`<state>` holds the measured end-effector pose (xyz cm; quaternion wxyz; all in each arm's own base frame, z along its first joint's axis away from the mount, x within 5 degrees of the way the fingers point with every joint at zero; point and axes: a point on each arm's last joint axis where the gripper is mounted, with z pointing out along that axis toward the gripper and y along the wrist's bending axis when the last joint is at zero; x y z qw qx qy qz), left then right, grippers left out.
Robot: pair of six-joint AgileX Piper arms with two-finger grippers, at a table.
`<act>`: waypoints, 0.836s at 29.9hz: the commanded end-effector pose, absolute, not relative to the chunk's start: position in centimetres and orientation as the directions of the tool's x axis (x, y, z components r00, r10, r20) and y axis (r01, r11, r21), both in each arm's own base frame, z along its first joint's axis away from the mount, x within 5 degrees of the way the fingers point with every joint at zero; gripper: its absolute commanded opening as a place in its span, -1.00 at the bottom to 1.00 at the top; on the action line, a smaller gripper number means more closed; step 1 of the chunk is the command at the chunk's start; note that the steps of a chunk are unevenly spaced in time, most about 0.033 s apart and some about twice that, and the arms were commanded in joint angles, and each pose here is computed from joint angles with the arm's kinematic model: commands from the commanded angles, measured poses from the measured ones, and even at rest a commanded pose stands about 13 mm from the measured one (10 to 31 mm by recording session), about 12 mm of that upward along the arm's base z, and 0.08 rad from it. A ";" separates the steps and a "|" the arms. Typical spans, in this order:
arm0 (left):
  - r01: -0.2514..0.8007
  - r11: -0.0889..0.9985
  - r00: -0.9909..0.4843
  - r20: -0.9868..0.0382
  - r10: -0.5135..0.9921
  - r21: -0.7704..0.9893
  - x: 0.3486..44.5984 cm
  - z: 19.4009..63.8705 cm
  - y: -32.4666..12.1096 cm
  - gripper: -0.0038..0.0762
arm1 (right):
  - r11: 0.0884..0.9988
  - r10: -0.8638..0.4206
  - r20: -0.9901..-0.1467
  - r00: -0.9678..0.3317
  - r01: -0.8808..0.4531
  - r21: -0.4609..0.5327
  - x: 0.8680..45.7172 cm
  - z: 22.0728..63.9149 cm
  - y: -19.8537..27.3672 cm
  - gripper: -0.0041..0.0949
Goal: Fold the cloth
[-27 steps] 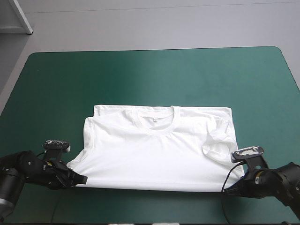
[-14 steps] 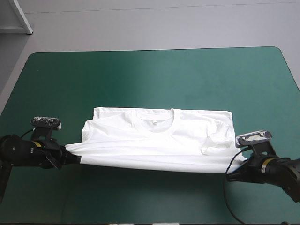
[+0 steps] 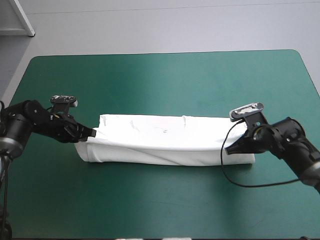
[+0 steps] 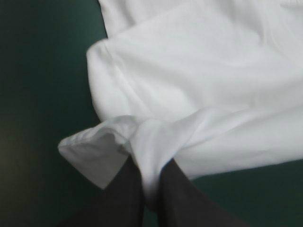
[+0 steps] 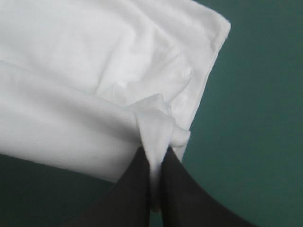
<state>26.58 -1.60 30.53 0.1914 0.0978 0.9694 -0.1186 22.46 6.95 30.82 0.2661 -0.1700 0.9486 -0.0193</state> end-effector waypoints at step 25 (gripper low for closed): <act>0.233 0.961 -0.788 -0.608 0.099 -0.146 35.6 29.3 -3.4 -0.85 | 0.981 -0.189 -0.626 -0.756 -0.177 -0.083 33.1 29.4 3.0 -0.82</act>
